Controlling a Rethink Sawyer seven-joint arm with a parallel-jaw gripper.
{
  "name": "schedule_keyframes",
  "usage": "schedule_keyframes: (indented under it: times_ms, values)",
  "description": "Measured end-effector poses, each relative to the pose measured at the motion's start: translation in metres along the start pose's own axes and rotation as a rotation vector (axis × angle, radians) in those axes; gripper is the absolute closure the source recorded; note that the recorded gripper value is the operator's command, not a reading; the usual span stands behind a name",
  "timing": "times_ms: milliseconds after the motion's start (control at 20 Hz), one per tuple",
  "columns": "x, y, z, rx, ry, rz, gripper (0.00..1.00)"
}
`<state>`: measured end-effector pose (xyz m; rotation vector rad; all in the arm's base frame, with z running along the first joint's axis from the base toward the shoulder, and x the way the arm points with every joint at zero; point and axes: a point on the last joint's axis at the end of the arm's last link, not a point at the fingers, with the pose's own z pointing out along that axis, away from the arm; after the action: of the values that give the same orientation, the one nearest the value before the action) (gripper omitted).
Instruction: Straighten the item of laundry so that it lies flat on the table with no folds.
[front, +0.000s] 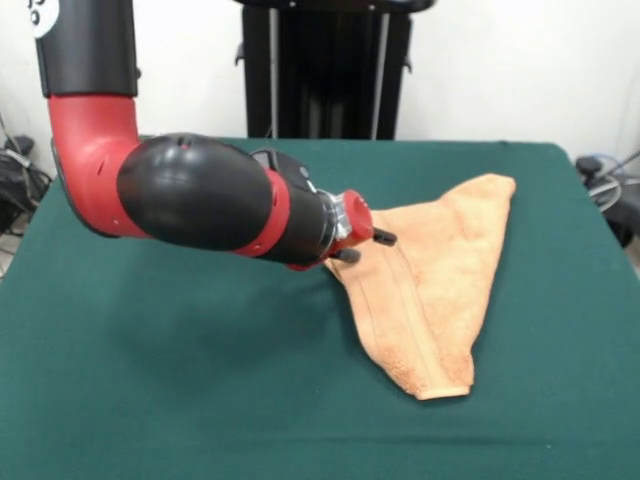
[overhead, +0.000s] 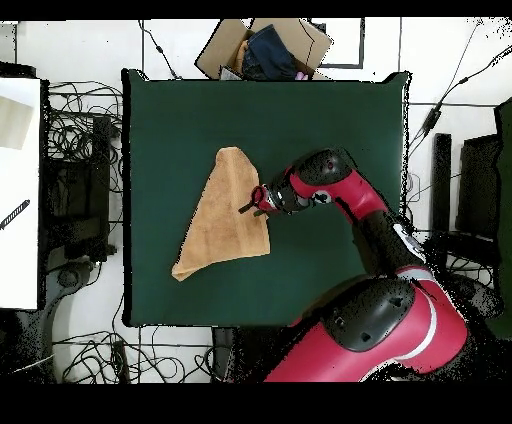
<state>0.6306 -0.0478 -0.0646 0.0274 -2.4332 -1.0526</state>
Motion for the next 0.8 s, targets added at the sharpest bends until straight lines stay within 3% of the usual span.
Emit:
schedule_keyframes:
  times_ms: [450, 800]
  values:
    - [0.001, -0.017, -0.013, -0.049, -0.011, 0.013, 0.00]
    - [0.006, -0.026, -0.017, -0.039, -0.014, 0.013, 0.00]
